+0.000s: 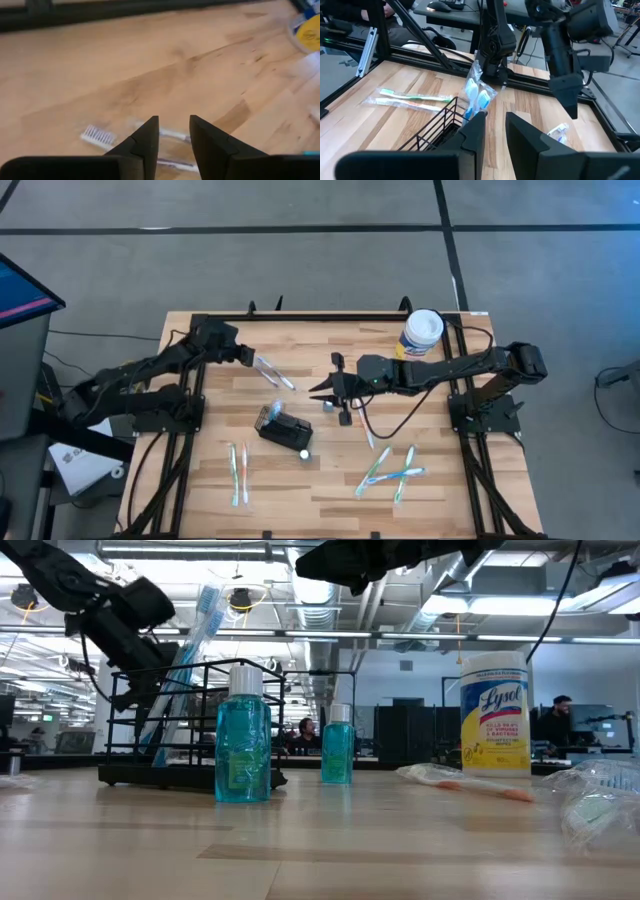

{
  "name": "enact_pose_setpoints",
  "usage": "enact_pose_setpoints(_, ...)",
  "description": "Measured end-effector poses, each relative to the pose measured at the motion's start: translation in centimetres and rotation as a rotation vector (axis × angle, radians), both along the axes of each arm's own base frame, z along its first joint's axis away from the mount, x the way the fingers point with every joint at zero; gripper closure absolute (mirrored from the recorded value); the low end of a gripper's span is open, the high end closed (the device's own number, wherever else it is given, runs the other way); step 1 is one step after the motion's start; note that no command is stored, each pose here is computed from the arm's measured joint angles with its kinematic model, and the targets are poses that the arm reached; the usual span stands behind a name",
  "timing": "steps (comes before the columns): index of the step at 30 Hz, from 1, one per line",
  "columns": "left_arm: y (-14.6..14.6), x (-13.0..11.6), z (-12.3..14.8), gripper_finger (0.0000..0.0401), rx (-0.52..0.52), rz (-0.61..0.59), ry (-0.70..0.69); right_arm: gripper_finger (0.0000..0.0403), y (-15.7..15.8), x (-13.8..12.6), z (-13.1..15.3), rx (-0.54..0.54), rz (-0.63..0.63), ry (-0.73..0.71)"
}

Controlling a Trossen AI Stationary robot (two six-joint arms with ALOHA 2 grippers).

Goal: Pick & Place toothbrushing station
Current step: Put the left purple toothbrush into the right compartment of the wire organizer

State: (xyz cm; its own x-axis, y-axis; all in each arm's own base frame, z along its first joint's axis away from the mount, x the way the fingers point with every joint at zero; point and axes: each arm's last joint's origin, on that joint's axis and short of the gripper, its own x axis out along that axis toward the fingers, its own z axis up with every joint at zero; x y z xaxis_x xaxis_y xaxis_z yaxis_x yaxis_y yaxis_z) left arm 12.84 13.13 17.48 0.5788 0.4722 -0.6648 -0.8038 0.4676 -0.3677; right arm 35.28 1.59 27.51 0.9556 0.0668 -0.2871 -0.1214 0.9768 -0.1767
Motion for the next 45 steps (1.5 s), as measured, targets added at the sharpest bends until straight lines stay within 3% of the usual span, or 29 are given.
enact_pose_setpoints(11, 2.1, -1.3, -1.8, 0.0186, -0.08, 0.12, 0.07, 0.0336, 0.0, 0.0, 0.0, 0.0, -0.001, 0.0)
enact_pose_setpoints(16, 2.6, -1.4, -2.5, 0.0164, -0.07, 0.139, 0.114, 0.0336, 0.0, 0.0, 0.0, -0.001, -0.001, -0.001)
enact_pose_setpoints(31, 2.6, -0.4, -3.1, 0.0203, -0.023, 0.184, 0.172, 0.0336, 0.0, 0.0, 0.1, -0.001, -0.003, -0.011)
enact_pose_setpoints(45, 2.5, 0.5, -4.0, 0.0209, 0.023, 0.213, 0.248, 0.0336, 0.0, 0.1, 0.3, -0.001, -0.003, -0.017)
